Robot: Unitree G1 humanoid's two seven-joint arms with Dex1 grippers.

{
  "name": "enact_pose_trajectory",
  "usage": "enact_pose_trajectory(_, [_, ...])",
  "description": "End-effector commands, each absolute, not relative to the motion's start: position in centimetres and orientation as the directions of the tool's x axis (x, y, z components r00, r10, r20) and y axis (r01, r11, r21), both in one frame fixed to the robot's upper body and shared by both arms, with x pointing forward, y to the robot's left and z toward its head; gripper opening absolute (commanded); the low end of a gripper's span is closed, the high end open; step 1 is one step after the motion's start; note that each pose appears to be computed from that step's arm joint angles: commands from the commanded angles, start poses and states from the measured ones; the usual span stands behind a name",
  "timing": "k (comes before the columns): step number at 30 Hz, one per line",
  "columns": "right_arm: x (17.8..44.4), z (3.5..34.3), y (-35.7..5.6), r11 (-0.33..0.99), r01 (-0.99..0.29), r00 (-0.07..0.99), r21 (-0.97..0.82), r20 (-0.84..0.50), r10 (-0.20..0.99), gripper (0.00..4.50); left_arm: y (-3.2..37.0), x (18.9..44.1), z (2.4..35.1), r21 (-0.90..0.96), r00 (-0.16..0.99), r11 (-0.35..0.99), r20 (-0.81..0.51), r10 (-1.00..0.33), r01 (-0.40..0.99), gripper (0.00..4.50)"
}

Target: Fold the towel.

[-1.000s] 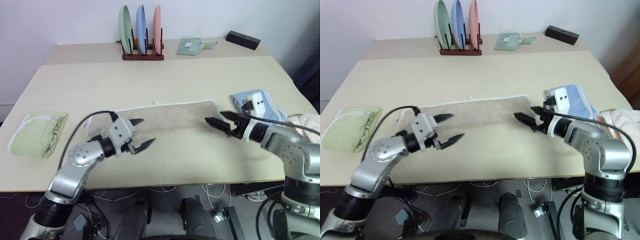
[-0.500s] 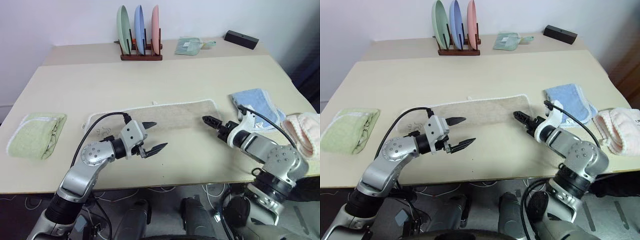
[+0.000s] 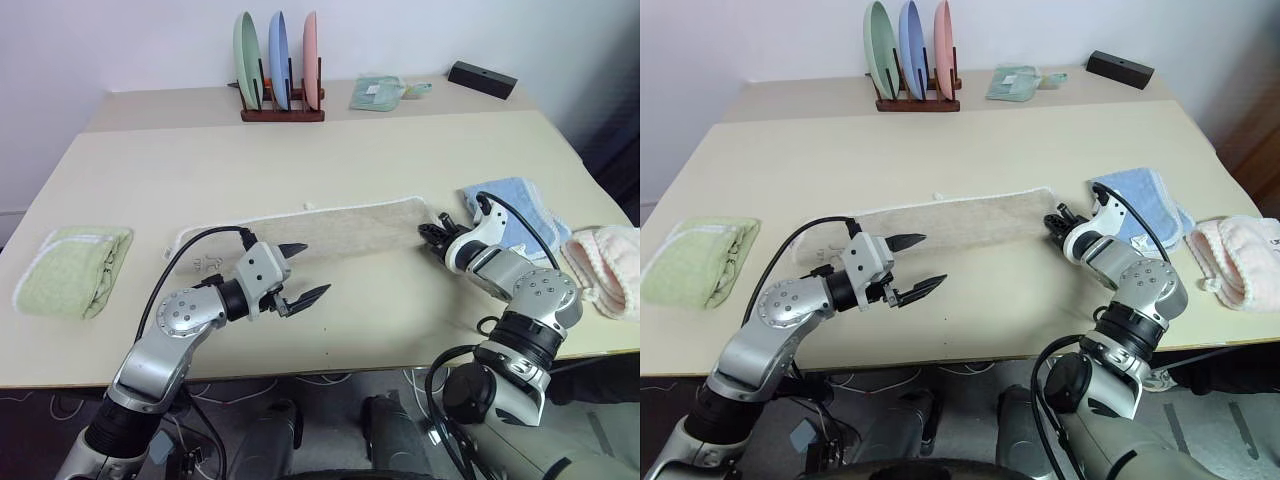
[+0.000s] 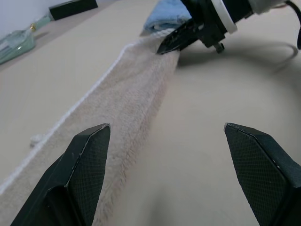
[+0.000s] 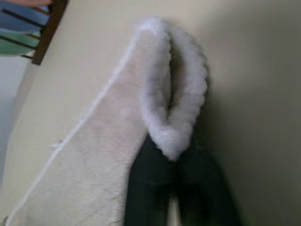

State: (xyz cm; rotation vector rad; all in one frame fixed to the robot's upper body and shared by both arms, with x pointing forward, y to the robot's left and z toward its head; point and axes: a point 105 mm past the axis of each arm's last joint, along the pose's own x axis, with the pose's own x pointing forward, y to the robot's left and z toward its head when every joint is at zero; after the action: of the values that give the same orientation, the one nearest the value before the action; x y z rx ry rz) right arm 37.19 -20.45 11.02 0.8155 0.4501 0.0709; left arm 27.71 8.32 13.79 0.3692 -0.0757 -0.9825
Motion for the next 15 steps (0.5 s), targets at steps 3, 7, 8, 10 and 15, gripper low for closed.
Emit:
enact_pose_trajectory(3, [35.8, 15.7, -23.6, 0.820, -0.006, 0.954, 0.572, -0.243, 0.177, 0.06, 8.4, 27.7, 14.8, 0.370, 0.562, 0.501, -0.073, -0.824, 0.782, 3.97])
enact_pose_trajectory(7, [34.8, 18.1, -24.7, 0.917, -0.091, 0.959, 0.389, -0.213, 0.185, 0.06, 8.5, 27.9, 14.5, 0.378, 0.554, 0.487, -0.088, -0.828, 0.788, 3.97])
enact_pose_trajectory(8, [34.7, 18.8, -24.4, 0.943, -0.137, 0.957, 0.303, -0.207, 0.205, 0.06, 8.5, 27.9, 14.4, 0.380, 0.551, 0.483, -0.091, -0.830, 0.789, 3.97])
enact_pose_trajectory(10, [34.6, 19.5, -23.5, 0.961, -0.217, 0.947, 0.173, -0.202, 0.250, 0.06, 8.4, 28.0, 14.4, 0.379, 0.548, 0.479, -0.092, -0.832, 0.791, 3.97])
enact_pose_trajectory(15, [33.6, 19.6, -16.9, 0.825, -0.538, 0.835, -0.172, -0.245, 0.493, 0.06, 8.2, 28.1, 14.4, 0.387, 0.537, 0.466, -0.093, -0.838, 0.795, 3.97])
